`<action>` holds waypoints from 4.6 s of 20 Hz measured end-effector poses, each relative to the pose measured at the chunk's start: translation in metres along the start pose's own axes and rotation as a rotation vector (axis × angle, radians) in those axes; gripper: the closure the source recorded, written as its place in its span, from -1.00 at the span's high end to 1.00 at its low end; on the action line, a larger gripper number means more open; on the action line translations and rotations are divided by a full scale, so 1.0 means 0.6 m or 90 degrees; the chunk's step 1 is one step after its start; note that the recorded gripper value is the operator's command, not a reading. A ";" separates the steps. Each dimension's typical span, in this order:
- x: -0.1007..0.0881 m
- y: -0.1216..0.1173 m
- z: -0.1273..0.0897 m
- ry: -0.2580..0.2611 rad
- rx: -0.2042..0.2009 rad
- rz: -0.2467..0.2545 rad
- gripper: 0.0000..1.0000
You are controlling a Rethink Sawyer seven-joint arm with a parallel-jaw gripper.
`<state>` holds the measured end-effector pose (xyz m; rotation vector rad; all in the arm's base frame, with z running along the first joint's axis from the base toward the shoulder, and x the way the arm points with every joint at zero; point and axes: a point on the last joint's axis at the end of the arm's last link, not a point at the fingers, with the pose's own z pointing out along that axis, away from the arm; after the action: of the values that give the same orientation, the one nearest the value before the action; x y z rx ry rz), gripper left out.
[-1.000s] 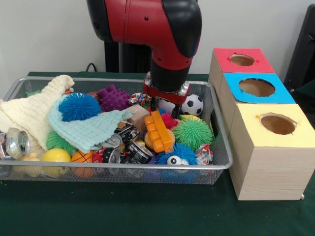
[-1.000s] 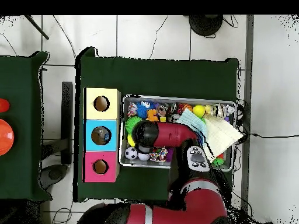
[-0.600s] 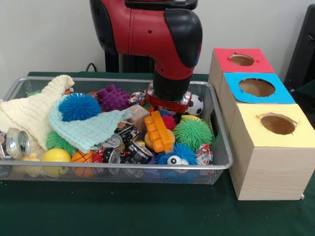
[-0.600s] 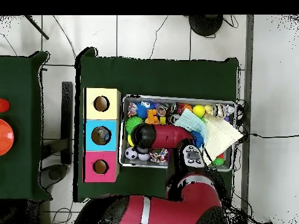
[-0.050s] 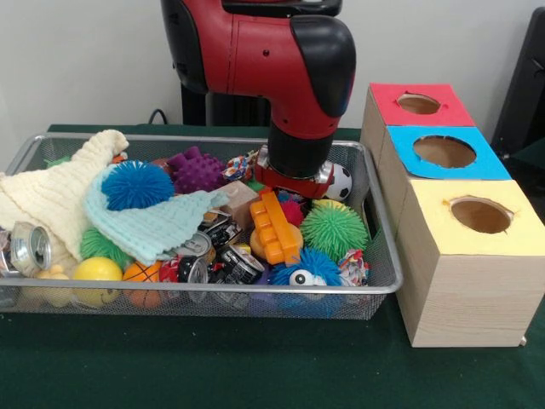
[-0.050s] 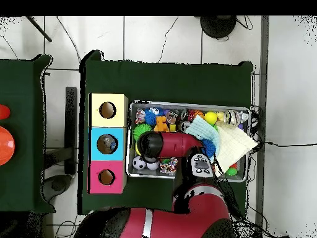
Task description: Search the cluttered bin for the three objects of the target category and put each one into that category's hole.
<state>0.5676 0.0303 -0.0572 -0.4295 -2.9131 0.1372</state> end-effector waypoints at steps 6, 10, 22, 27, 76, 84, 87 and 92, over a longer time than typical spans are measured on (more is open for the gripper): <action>0.001 -0.001 -0.002 -0.003 0.005 -0.001 -1.00; -0.002 -0.001 -0.006 -0.006 0.005 -0.001 -1.00; -0.009 -0.017 -0.041 -0.010 -0.017 0.017 -1.00; -0.021 -0.044 -0.077 0.013 -0.033 0.040 -1.00; -0.116 -0.225 -0.159 0.003 -0.001 0.070 1.00; -0.122 -0.202 -0.191 -0.003 -0.012 0.075 1.00; -0.122 -0.188 -0.194 -0.002 -0.017 0.073 1.00; -0.122 -0.160 -0.200 0.001 -0.031 0.074 1.00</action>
<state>0.6342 -0.0753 0.0584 -0.6067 -2.8947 0.0829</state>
